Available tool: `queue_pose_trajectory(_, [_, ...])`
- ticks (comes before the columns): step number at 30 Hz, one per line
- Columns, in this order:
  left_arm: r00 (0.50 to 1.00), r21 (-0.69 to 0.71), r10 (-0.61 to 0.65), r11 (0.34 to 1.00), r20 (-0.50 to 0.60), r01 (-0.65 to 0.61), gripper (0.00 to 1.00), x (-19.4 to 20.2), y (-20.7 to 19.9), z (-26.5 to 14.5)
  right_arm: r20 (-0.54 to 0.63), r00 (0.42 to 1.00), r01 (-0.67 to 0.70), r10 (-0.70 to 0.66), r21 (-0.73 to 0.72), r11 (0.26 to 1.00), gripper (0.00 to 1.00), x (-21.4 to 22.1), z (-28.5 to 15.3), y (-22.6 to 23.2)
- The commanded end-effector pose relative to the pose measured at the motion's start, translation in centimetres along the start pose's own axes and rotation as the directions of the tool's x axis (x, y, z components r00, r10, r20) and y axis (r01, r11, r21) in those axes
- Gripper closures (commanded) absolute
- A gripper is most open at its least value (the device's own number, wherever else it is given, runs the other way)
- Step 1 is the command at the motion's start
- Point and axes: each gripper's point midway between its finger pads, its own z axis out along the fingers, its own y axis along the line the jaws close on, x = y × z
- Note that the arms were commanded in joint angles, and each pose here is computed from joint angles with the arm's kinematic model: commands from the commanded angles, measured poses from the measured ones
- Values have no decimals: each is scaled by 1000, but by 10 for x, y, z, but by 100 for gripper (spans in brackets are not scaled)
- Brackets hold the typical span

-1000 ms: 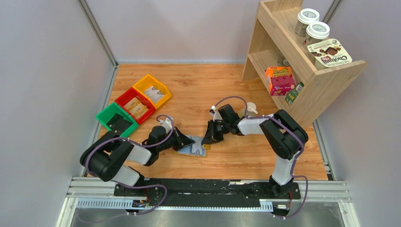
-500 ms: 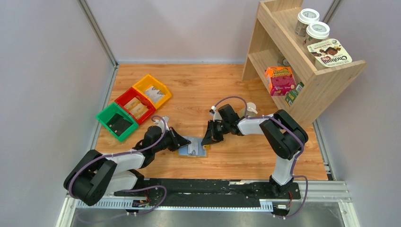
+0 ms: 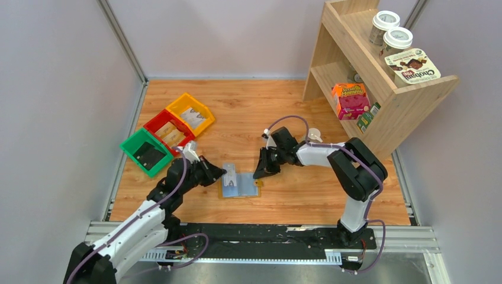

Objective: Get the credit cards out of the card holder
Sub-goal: Remove the credit card from the card holder, then place the credit card in the storage box.

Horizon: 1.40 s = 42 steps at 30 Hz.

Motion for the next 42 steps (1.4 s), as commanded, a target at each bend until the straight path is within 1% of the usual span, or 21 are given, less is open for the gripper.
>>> queue_pose_trajectory(1, [992,-41,27,999,122,-22,100,-29,-6,-13,118,987,102,-109,64,993,82,-35,-25,20])
queue_pose_trajectory(2, [987,-39,17,999,161,-11,100,-37,-8,-15,152,980,122,-128,46,991,76,-43,-33,34])
queue_pose_trajectory(4, [970,-13,-4,1000,242,8,100,-55,-19,-21,222,963,152,-150,6,988,59,-57,-50,60])
queue_pose_trajectory(5, [964,17,-15,1000,264,11,100,-61,-29,-25,268,950,174,-160,-27,984,52,-63,-61,76])
queue_pose_trajectory(6, [945,23,-34,999,325,28,100,-75,-34,-29,302,942,173,-148,-58,983,45,-67,-69,90])
queue_pose_trajectory(7, [931,57,-45,998,361,26,100,-84,-43,-34,332,933,180,-140,-93,979,40,-70,-79,103])
queue_pose_trajectory(9, [899,104,-75,994,431,33,100,-102,-57,-40,386,915,196,-113,-183,963,26,-72,-93,129])
queue_pose_trajectory(11, [872,145,-118,988,476,55,100,-116,-67,-44,452,888,228,-80,-284,931,18,-74,-109,157])
queue_pose_trajectory(12, [860,168,-147,983,489,73,100,-121,-71,-46,464,884,230,-61,-318,920,17,-71,-111,164])
queue_pose_trajectory(13, [850,199,-166,977,500,74,100,-126,-78,-46,481,876,235,-39,-355,905,16,-70,-116,173])
queue_pose_trajectory(16, [840,278,-241,954,486,113,100,-133,-94,-45,518,855,242,19,-432,869,16,-67,-120,189])
queue_pose_trajectory(19, [835,340,-285,932,470,127,100,-139,-109,-45,533,844,256,61,-501,827,19,-67,-125,207])
queue_pose_trajectory(23, [822,386,-311,915,477,122,100,-148,-125,-50,540,834,249,114,-552,796,25,-70,-126,219])
queue_pose_trajectory(27, [815,425,-342,896,468,132,100,-151,-134,-52,534,830,216,163,-577,788,32,-78,-123,223])
queue_pose_trajectory(29, [815,439,-351,889,461,134,100,-151,-138,-52,524,833,205,178,-592,780,34,-81,-120,225])
queue_pose_trajectory(30, [816,444,-353,886,458,134,100,-152,-139,-52,521,832,200,190,-602,773,37,-83,-119,225])
queue_pose_trajectory(33, [819,459,-358,879,449,133,100,-150,-143,-52,528,826,218,197,-621,753,41,-87,-121,232])
queue_pose_trajectory(34, [820,460,-359,878,447,134,100,-151,-144,-52,531,825,222,195,-621,751,44,-89,-121,233])
queue_pose_trajectory(38, [823,470,-366,872,434,140,100,-148,-146,-52,542,820,248,186,-629,737,60,-92,-123,240])
queue_pose_trajectory(39, [826,470,-364,871,429,140,100,-147,-146,-52,549,816,260,182,-629,733,66,-92,-125,241])
queue_pose_trajectory(42, [837,467,-351,874,420,133,99,-142,-144,-51,556,816,286,161,-629,723,90,-88,-126,241])
